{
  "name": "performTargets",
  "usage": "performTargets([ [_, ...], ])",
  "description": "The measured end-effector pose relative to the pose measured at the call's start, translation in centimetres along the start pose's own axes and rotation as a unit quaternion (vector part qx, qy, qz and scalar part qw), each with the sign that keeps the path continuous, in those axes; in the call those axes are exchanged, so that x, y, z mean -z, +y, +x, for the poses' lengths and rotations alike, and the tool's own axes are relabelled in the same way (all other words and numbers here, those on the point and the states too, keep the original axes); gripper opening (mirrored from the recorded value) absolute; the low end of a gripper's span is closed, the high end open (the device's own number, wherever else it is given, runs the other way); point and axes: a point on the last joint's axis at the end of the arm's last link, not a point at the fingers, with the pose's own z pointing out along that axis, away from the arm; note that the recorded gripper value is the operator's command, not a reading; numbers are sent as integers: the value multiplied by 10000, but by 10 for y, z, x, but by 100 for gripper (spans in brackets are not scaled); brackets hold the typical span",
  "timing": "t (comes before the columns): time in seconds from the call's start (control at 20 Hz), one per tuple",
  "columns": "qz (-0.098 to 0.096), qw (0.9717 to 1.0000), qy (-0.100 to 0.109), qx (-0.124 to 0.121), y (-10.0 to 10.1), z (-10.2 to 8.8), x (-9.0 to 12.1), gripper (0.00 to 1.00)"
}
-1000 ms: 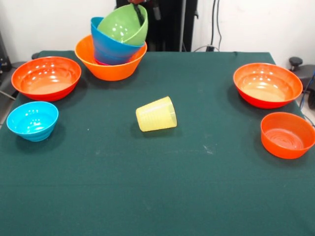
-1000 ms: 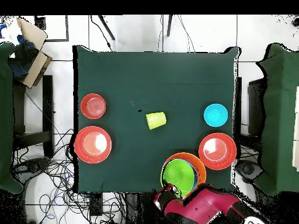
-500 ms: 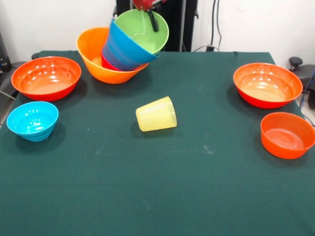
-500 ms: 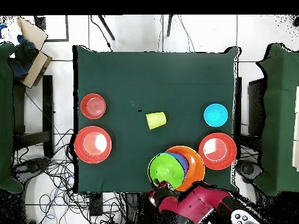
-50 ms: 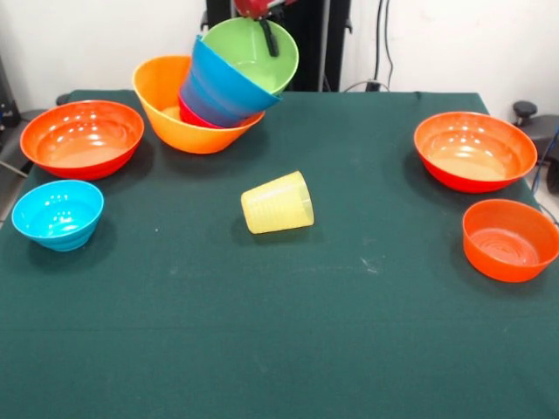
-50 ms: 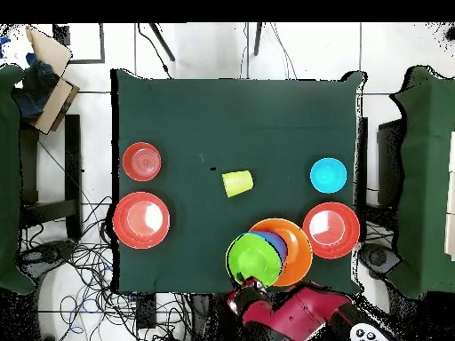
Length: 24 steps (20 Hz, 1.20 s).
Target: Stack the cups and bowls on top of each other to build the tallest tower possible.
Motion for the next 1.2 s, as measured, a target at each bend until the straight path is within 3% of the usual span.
performTargets([
  [0.3,61,9995,-29,-295,-6,-2,4,0],
  [0.45,119,9969,-160,-755,-20,-8,14,0],
  [0.5,150,9938,-225,-1074,-30,-12,22,0],
  [0.6,181,9890,-259,-1447,-41,-16,32,0],
  [0.65,204,9836,-252,-1772,-51,-18,42,0],
  [0.7,225,9766,-215,-2130,-63,-22,54,0],
  [0.8,232,9691,-147,-2451,-74,-25,67,0],
  [0.9,233,9587,16,-2836,-91,-34,88,0],
  [1.0,217,9558,134,-2929,-97,-39,98,0],
  [1.05,174,9540,328,-2974,-100,-48,110,0],
  [1.2,129,9549,530,-2918,-99,-57,118,0],
])
